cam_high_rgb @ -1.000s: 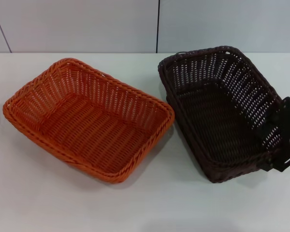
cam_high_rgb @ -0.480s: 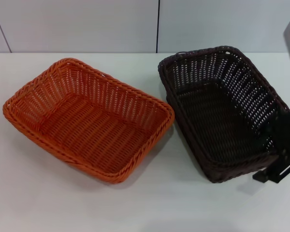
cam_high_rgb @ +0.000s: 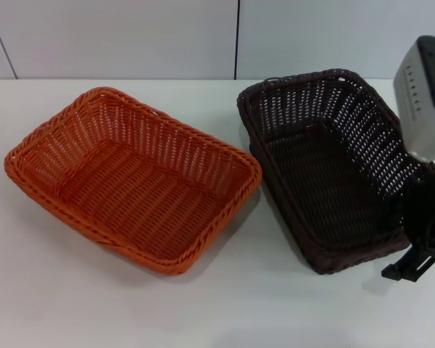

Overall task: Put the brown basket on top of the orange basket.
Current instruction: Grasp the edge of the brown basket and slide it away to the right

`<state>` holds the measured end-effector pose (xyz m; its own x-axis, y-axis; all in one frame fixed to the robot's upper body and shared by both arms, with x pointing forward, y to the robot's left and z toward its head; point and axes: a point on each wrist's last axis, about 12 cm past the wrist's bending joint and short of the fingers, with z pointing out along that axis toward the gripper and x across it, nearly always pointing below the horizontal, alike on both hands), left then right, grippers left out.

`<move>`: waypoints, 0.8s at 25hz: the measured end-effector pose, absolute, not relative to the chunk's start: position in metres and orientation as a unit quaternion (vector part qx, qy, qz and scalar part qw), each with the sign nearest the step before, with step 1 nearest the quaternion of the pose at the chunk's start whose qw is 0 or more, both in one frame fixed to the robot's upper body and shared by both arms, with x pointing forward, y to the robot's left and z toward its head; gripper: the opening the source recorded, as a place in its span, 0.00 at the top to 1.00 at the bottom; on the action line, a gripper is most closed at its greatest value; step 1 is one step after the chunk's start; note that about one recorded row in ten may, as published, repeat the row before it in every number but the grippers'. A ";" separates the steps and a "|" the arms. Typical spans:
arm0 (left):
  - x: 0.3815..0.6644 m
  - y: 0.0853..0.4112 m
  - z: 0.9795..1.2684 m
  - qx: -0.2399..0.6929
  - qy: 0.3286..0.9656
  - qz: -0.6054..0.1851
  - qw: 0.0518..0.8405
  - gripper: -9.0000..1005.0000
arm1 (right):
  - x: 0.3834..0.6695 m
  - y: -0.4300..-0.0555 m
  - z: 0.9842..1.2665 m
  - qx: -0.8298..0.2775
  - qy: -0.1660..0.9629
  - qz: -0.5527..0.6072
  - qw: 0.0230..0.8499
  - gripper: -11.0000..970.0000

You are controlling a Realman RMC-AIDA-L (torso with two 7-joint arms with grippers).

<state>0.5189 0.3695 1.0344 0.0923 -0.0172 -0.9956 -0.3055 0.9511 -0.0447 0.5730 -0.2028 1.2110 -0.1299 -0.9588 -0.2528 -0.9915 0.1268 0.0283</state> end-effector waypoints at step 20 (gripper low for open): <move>0.517 0.371 1.033 -0.124 0.668 0.100 0.727 0.19 | 0.588 -0.192 1.172 -0.661 0.745 0.053 0.074 0.20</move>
<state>0.5166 0.3709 1.0330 0.0880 -0.0198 -0.9959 -0.3116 0.9491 -0.0465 0.5876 -0.1924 1.1722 -0.1150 -0.9768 -0.1807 -0.9926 0.1203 -0.0182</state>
